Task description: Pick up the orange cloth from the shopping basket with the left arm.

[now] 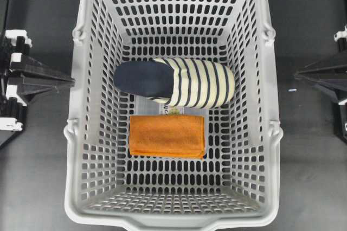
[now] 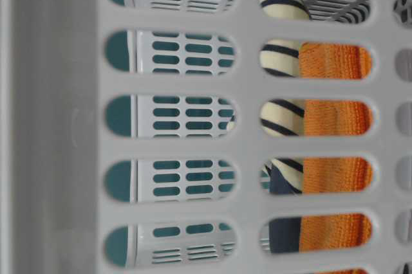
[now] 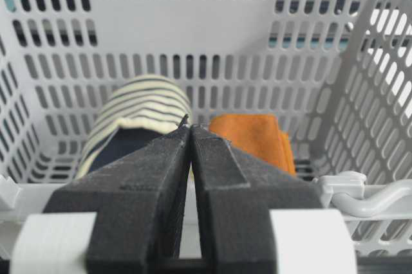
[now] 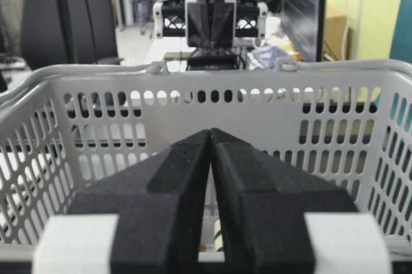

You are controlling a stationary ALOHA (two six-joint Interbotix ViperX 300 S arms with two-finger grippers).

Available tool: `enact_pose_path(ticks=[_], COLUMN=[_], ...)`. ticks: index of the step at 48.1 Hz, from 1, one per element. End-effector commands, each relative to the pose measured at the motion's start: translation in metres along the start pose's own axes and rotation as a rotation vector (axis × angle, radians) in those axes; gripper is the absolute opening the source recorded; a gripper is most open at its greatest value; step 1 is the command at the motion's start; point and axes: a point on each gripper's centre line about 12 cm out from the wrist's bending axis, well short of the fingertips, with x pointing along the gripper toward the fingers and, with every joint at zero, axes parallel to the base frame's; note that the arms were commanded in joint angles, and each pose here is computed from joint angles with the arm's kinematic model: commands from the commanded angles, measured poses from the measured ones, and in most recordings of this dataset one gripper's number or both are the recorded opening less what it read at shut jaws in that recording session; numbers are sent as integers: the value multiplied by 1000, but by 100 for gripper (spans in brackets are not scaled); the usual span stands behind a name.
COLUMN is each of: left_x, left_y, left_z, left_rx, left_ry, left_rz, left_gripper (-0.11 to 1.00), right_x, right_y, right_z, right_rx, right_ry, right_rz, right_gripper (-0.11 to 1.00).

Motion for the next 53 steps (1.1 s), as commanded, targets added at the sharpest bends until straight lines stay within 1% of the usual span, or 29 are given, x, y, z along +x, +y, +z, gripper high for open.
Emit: enact_pose_path(ticks=[1,3,6,8,19,24,29,35,42,50,53], left_x=[5,8,12,15,40,58,80,112,152,182,191], left_y=[-1,-1,0,0,-7,-12,-16,-21,-28,-32,-33], left_z=[19,25,31,37,70,80,82,77,63,42,35], left_rx=[10,-5,-20,-28,-25,-18,-13,-3,4,4,6], left_ry=[3,42,98,133,319,431,549,685,811,922,948], left_rz=[-10,-7,-2,0,-19,-34,-38,-39,-44,-39,-37], left_gripper=[6,5,1,0,0,0,0,0,0,1,3], right_x=[2,2,2,1,1,1,1,1,0,-1,-2], right_y=[2,1,1,1,1,0,0,0,0,0,0], right_z=[4,3,3,2,2,2,1,0,-1,0,-1], right_rx=[13,22,34,39,44,44,44,46,46,46,46], right_ry=[-11,-8,-6,-4,2,3,5,5,8,3,5], right_rz=[8,6,5,5,2,1,1,1,1,1,1], right_gripper=[0,1,0,0,0,0,0,0,0,0,0])
